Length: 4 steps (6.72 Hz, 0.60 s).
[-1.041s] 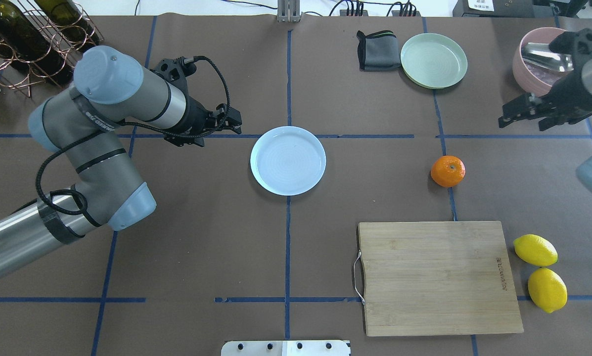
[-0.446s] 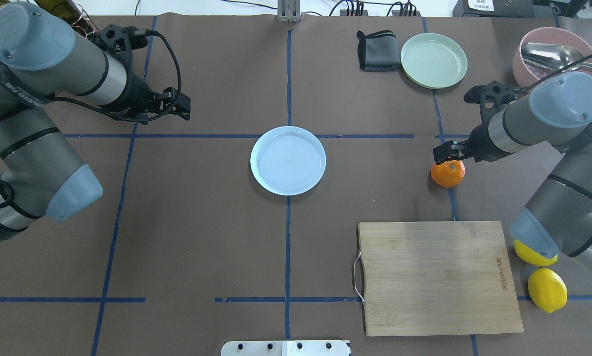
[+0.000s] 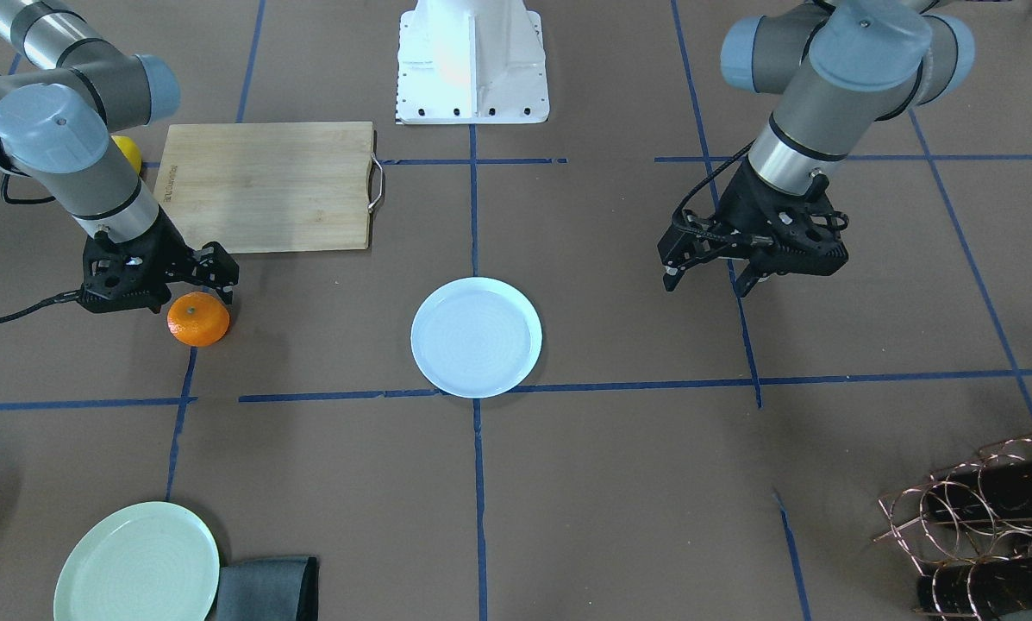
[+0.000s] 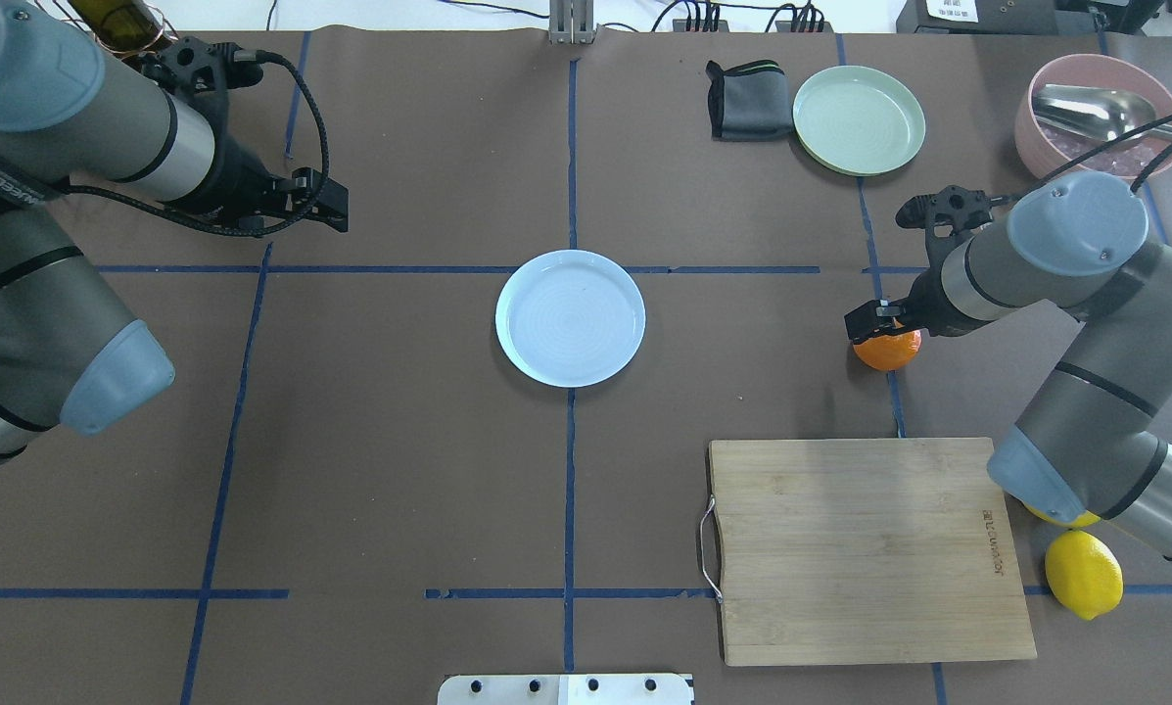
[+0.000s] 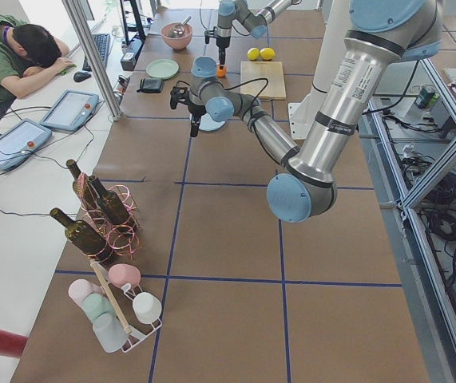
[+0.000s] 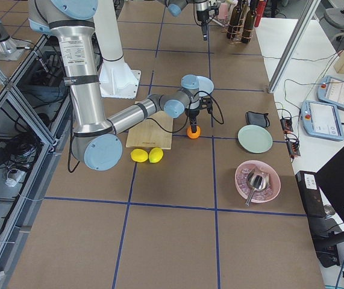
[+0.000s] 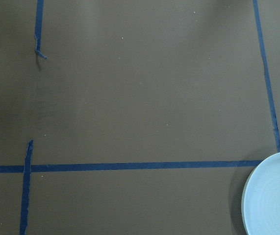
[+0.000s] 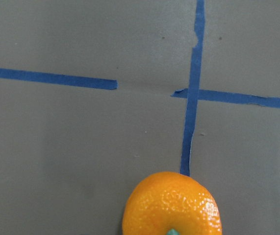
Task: Pick orange to plate
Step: 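Close the right gripper around the orange tangerine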
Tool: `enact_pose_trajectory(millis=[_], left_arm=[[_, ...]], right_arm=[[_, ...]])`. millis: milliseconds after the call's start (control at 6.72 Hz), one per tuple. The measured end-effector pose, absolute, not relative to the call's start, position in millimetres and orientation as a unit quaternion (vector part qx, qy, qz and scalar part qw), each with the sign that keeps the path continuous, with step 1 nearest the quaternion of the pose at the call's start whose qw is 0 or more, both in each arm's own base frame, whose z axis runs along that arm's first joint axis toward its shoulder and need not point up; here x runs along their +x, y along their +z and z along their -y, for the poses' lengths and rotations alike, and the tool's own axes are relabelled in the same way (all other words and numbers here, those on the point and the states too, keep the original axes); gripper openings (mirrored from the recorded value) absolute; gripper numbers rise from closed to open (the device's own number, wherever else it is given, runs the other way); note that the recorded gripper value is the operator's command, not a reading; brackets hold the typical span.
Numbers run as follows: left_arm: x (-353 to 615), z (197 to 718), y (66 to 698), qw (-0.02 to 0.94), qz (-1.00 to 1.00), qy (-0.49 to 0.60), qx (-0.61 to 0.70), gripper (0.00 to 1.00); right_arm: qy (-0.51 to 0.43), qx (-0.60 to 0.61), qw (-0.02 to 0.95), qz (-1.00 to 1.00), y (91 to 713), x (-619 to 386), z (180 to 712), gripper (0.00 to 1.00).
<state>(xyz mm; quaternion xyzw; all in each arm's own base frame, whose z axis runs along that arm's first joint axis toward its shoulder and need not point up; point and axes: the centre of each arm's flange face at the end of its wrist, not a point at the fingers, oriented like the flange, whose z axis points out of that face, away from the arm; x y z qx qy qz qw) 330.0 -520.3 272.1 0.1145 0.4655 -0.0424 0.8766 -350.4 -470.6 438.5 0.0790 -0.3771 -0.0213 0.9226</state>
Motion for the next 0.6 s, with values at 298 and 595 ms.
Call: enact_pose_trajectory(millis=[298,595], left_arm=[[329.4,520.4,274.7,0.878,-0.464,-0.043,0.114,1.00],[329.2,520.1,277.2,0.878,-0.462,-0.043,0.113,1.00]], right_arm=[[-0.022,0.076,0.925,0.370,444.0,-364.6,480.0,1.00],[-0.019,0.072,0.929,0.363,453.5,-367.7,485.0,1.00]])
